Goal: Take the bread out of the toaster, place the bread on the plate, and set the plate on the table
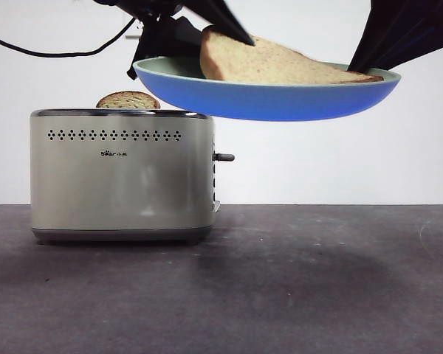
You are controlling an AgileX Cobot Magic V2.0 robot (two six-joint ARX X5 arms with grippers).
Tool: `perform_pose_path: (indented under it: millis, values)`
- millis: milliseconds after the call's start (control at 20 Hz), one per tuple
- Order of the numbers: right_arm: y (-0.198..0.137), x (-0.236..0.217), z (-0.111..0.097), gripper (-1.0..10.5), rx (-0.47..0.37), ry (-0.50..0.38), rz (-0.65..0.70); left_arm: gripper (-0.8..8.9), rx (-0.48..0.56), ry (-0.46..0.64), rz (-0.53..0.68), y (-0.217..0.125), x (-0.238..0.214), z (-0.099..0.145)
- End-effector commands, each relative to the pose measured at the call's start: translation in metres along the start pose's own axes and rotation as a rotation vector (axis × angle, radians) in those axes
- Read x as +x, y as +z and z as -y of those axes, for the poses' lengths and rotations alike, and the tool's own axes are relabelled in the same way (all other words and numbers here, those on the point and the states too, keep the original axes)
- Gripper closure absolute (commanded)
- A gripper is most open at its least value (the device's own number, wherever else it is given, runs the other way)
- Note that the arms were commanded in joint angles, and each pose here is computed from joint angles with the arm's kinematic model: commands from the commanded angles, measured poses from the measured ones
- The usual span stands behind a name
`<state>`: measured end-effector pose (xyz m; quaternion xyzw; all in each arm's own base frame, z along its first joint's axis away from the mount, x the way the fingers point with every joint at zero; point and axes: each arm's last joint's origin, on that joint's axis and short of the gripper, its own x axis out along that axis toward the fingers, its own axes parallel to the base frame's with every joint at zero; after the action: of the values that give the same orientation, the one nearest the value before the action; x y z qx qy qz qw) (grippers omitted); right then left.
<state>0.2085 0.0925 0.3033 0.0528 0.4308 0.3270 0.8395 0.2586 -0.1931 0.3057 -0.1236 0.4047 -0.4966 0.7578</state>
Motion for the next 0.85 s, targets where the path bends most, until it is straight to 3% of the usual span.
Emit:
perform_pose_path:
  millis: [50, 400, 850]
  values:
    - [0.002, 0.0, -0.002, 9.6, 0.006, 0.024, 0.012, 3.03, -0.008, -0.006, -0.033, -0.004, 0.004, 0.001]
    - [-0.004, 0.0, -0.001, 9.6, 0.012, 0.018, -0.047, 3.06, -0.02, -0.002, -0.081, -0.008, 0.005, 0.009]
    - [-0.006, 0.0, -0.001, 9.6, 0.017, 0.021, -0.065, 3.09, 0.162, 0.08, -0.074, 0.021, -0.021, 0.046]
